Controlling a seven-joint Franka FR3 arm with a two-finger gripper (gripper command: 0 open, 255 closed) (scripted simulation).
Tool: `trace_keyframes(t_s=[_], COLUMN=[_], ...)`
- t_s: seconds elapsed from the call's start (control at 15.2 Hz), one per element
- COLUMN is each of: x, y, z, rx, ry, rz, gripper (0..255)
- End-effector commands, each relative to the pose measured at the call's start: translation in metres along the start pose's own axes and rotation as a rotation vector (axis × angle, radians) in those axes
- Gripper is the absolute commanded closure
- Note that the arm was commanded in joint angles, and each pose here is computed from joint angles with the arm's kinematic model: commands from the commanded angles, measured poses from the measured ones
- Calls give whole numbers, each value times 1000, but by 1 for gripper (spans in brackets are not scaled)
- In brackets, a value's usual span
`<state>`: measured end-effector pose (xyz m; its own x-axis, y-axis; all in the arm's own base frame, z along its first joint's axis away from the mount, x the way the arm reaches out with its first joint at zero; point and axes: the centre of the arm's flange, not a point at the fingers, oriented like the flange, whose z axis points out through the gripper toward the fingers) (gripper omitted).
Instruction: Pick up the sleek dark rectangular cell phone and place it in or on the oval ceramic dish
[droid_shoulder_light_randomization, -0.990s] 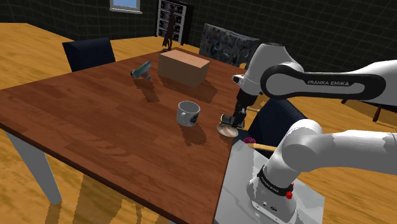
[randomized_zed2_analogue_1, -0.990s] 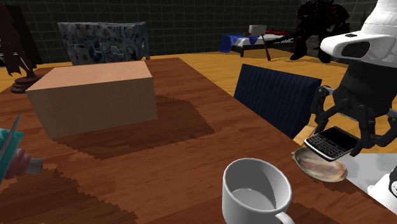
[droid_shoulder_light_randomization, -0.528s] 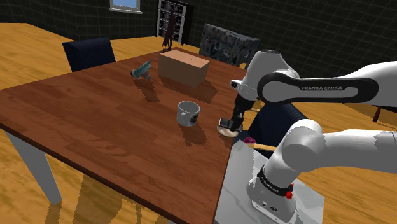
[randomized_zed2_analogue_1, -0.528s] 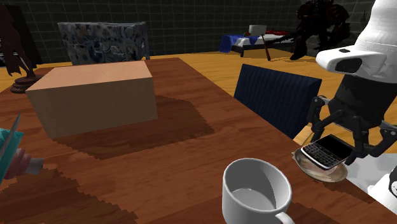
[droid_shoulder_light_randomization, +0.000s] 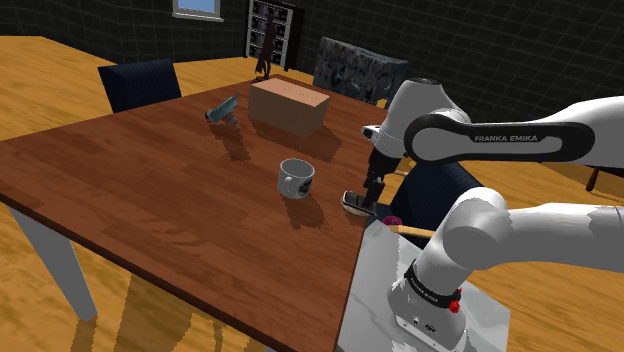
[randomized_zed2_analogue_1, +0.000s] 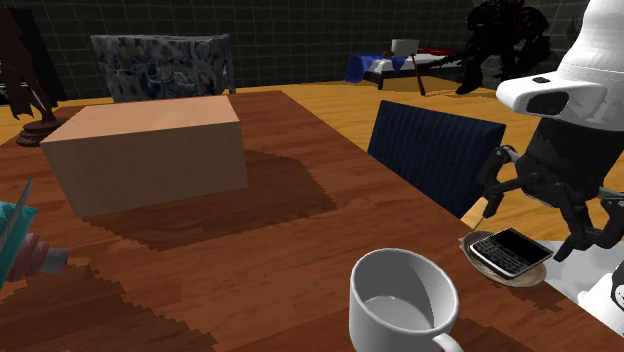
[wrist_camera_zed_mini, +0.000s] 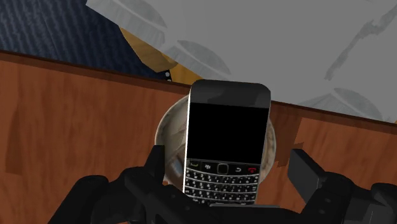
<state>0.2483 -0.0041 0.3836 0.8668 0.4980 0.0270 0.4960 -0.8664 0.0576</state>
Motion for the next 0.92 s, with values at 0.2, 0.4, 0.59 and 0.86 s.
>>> trace_keyframes(t_s=[0.2, 0.4, 0.59, 0.86], x=[0, 0, 0, 0], y=[0, 0, 0, 0], z=[-26, -50, -50, -50], rx=[0, 0, 0, 0], ry=[0, 0, 0, 0], rz=[0, 0, 0, 0], gripper=[0, 0, 0, 0])
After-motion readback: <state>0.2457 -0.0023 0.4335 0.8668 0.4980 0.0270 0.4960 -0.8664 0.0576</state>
